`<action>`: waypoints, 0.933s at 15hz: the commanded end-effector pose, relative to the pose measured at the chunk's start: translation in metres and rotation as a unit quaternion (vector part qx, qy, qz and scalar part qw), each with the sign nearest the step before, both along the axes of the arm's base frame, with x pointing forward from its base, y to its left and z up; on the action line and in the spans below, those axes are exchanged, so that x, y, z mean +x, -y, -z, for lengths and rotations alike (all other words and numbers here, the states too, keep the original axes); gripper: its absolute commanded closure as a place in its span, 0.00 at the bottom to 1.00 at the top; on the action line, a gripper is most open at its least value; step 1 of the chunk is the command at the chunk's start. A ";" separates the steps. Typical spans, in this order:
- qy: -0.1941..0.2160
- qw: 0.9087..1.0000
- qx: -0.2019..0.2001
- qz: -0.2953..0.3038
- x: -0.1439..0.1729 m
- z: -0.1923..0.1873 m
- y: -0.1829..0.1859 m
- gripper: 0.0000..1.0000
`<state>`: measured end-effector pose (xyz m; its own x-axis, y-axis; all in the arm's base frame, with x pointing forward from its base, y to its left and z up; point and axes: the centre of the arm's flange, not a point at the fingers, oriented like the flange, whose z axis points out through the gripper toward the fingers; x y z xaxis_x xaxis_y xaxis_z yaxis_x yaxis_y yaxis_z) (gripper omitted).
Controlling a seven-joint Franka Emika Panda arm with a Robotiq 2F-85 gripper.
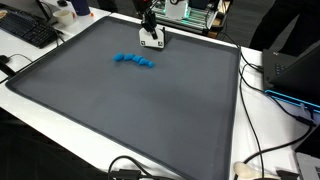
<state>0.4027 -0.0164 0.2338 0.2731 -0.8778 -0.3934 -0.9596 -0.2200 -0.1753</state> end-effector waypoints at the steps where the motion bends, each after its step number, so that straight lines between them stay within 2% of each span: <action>1: -0.026 1.000 0.008 0.006 -0.004 0.013 0.006 0.99; 7: 0.001 1.000 0.000 0.009 -0.003 -0.006 0.011 0.99; 14: -0.005 1.000 0.003 0.001 -0.004 -0.007 0.010 0.99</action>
<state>0.4031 -0.0227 0.2353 0.2614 -0.8789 -0.3991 -0.9629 -0.2090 -0.1705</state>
